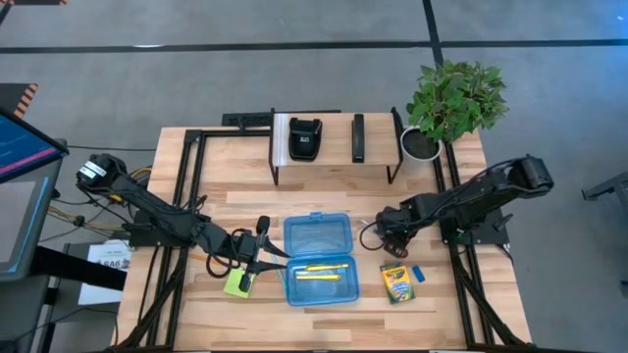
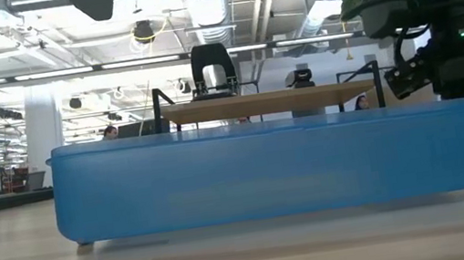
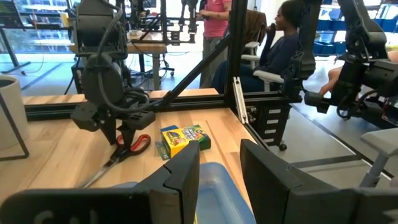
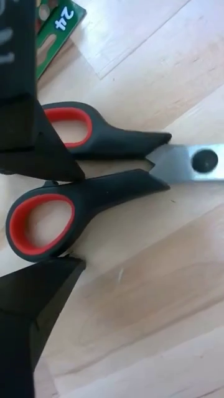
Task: Pack school essentials
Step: Put the black scissors into the blue supply box
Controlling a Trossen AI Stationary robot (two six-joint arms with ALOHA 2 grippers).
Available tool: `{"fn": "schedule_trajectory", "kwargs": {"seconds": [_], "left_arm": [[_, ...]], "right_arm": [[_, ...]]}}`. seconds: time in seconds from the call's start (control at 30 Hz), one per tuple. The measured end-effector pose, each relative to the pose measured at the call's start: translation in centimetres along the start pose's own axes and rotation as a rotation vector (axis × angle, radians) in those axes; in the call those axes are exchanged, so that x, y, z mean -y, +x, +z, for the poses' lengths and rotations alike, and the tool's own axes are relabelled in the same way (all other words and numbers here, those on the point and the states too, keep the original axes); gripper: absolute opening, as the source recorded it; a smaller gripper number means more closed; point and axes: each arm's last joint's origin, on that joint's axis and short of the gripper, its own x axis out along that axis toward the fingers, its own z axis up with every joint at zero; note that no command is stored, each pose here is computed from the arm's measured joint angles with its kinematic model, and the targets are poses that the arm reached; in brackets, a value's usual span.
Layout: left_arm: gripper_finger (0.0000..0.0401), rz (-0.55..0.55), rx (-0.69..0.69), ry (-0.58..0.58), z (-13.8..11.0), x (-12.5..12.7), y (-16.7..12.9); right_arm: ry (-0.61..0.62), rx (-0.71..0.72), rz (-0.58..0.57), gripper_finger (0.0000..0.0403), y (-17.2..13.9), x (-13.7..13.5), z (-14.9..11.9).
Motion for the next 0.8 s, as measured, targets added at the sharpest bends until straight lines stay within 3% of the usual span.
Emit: {"fn": "schedule_trajectory", "kwargs": {"seconds": [0.23,0.8], "left_arm": [[0.0103,0.0,0.001,0.0,0.0,0.0,0.0],[0.0103,0.0,0.001,0.0,0.0,0.0,0.0]], "right_arm": [[-0.007,-0.01,-0.009,0.0208,-0.2,0.0,-0.1],[-0.059,0.003,-0.061,0.023,-3.1,-0.5,0.8]]}}
